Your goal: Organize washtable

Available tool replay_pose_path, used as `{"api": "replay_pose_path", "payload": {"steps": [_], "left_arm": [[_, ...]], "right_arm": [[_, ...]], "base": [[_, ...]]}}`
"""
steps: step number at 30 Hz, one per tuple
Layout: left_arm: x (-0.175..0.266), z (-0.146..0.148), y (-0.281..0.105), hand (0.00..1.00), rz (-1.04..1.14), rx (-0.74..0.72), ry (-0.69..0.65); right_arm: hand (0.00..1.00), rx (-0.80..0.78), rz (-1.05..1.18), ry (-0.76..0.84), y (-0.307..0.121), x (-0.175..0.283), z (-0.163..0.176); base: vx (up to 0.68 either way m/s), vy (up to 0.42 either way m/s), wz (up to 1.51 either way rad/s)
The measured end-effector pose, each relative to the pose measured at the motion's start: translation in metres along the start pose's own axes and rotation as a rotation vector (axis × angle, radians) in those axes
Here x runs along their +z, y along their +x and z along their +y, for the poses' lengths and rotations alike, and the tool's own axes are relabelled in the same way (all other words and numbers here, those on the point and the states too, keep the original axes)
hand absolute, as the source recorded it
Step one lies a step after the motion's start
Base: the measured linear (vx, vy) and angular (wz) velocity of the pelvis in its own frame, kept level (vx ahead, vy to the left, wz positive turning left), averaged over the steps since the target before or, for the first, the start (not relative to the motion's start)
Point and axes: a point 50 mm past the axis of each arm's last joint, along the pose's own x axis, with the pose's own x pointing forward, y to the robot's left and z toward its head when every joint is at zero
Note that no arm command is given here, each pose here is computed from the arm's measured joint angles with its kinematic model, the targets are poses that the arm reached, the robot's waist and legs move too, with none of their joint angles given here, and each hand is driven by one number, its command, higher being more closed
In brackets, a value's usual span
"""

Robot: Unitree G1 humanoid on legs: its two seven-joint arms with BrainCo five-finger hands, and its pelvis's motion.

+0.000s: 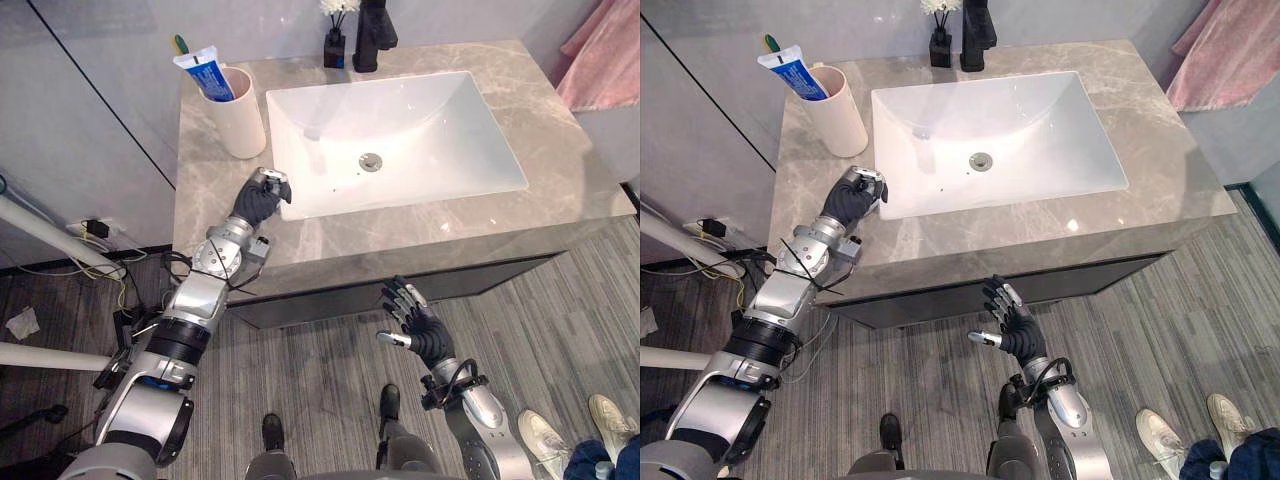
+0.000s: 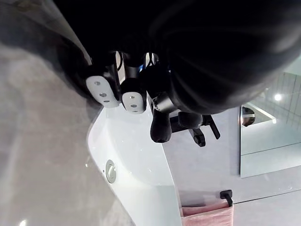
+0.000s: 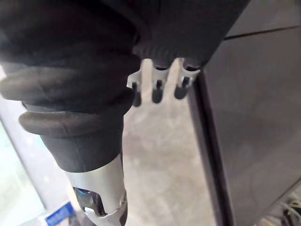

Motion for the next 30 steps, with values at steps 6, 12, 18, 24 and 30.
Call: {"api": "replay_pose_path", "payload": {"steps": [6, 12, 18, 24, 30], "left_arm": [[0.023, 0.025, 0.016, 1.0, -0.051, 0.055, 0.079], [0.055, 0.049, 0.031, 1.0, -0.122, 0.113, 0.149], [0.065, 0.064, 0.035, 1.0, -0.134, 0.146, 0.199], [0.074, 0.067, 0.037, 1.0, -0.17, 0.156, 0.204], [0.094, 0.08, 0.04, 1.0, -0.223, 0.183, 0.247]], "right_arm": [[0.0, -0.033, -0.019, -0.01, -0.001, 0.005, -0.006], [0.0, -0.044, -0.043, -0.019, -0.005, 0.01, -0.007], [0.0, -0.059, -0.047, -0.051, -0.01, 0.011, -0.008], [0.0, -0.096, -0.045, -0.065, -0.016, 0.011, -0.016], [0.0, -0.154, -0.029, -0.085, -0.027, 0.011, -0.027]], "base": [[-0.04, 0.001, -0.08], [0.0, 0.001, -0.02], [0.0, 0.0, 0.0], [0.0, 0.0, 0.0], [0.0, -0.002, -0.01]]}}
